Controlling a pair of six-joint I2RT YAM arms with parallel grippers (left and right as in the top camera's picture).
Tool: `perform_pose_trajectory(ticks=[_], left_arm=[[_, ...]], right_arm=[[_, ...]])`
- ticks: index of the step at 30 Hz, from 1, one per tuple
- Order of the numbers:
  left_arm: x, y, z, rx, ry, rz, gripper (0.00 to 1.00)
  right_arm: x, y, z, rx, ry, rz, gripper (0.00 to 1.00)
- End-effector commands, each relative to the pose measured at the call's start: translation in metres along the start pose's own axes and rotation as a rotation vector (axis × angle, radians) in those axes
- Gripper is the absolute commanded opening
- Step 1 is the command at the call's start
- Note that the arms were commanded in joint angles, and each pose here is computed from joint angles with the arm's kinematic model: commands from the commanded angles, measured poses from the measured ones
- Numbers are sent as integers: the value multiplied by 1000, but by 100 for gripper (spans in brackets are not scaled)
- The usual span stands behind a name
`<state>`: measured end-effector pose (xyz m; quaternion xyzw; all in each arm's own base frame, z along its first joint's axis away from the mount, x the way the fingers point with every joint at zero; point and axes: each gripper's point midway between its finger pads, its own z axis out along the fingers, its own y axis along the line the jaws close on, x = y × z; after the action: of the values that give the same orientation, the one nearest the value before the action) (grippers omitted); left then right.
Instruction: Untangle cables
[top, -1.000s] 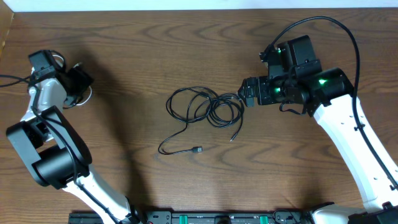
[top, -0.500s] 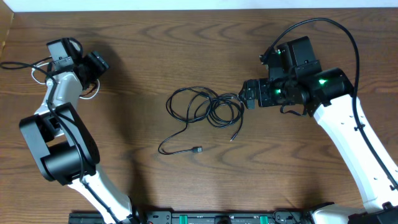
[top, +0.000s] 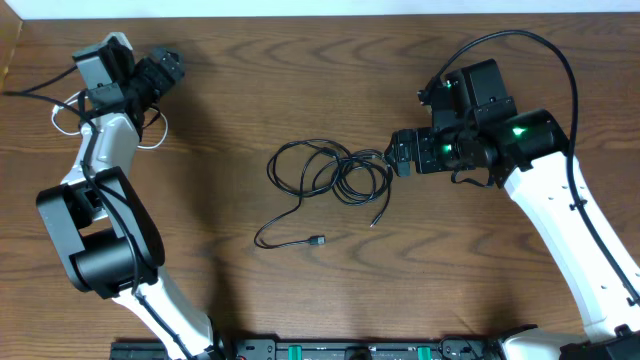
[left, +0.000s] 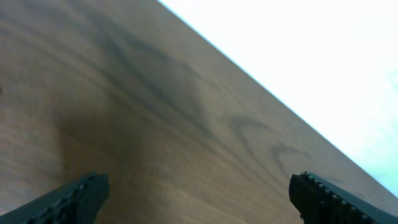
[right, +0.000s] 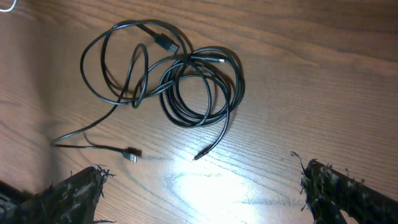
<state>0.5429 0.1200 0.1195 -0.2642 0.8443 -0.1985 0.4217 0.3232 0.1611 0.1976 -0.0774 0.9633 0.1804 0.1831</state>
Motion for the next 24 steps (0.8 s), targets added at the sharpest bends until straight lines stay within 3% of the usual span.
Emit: perform_pose_trajectory(ticks=[1, 4, 10, 15, 24], left_arm=[[-10, 0, -11, -35, -22, 0, 99], [-17, -6, -16, -28, -40, 95, 99], [-94, -35, -53, -32, -233, 198, 99], [-130, 25, -71, -401, -413, 180, 99], [-118, 112, -30, -510, -401, 135, 99]], right_arm=[[1, -1, 2, 5, 7, -13, 99], [-1, 0, 2, 4, 2, -15, 99], [-1, 0, 2, 4, -1, -16, 99], [-2, -1, 5, 4, 2, -15, 99], [0, -4, 16, 11, 32, -7, 99]])
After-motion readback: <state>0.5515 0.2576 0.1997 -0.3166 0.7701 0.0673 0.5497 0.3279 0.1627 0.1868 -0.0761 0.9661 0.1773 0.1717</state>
